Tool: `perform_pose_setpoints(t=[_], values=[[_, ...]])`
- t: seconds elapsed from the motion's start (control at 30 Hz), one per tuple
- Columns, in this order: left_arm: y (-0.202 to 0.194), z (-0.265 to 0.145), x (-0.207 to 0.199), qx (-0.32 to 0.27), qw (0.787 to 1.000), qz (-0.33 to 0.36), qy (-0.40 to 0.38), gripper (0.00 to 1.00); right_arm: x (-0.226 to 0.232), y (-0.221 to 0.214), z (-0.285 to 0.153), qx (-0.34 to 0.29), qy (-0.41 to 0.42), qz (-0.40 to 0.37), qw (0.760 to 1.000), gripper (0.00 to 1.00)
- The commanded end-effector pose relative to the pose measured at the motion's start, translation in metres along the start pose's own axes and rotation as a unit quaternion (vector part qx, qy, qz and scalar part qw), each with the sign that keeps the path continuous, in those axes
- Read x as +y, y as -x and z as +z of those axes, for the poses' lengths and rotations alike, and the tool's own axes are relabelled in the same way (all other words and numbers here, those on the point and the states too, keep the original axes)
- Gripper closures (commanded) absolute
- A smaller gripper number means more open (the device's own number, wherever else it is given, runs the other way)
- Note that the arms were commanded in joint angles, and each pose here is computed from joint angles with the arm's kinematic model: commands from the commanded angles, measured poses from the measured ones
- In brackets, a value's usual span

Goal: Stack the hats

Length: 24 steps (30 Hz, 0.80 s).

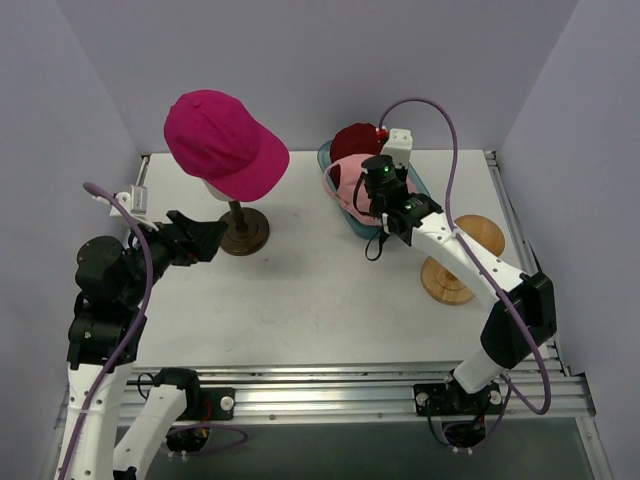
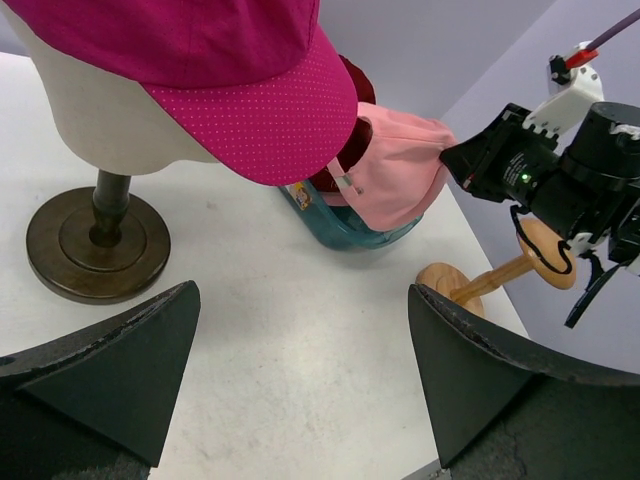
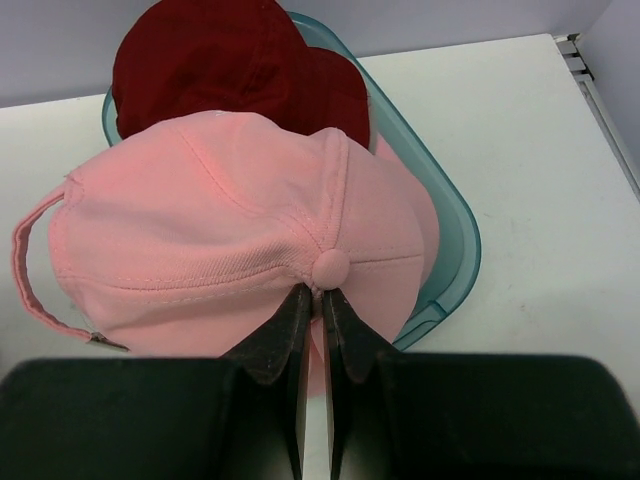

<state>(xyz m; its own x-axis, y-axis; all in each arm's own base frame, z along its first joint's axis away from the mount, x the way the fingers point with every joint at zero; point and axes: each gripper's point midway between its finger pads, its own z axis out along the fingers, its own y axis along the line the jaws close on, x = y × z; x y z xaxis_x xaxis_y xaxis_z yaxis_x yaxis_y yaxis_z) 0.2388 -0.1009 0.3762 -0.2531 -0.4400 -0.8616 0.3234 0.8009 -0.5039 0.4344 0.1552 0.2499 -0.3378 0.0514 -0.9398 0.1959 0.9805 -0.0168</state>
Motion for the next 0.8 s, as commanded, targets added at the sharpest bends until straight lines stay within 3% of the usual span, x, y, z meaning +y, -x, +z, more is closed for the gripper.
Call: perform_pose_setpoints(t=[0.0,0.2,0.43,0.77], values=[[0.018,0.002,-0.015,-0.018,0.999,0.012,-0.025,0.06,-0.001,0.057,-0.03,-0.046,0.041,0.032,0.998,1.0],[0.012,0.01,-0.029,0.003,0.997,-0.011,-0.07,0.02,0.0,0.07,-0.039,-0.053,0.072,0.045,0.995,1.0],[-0.003,0.022,-0.018,0.029,0.999,-0.009,-0.039,0.01,-0.005,0.093,-0.067,-0.075,0.111,0.072,0.988,1.0],[0.011,0.049,-0.076,0.037,0.997,0.013,-0.063,0.0,-0.025,0.122,-0.115,-0.098,0.144,0.103,0.979,1.0]])
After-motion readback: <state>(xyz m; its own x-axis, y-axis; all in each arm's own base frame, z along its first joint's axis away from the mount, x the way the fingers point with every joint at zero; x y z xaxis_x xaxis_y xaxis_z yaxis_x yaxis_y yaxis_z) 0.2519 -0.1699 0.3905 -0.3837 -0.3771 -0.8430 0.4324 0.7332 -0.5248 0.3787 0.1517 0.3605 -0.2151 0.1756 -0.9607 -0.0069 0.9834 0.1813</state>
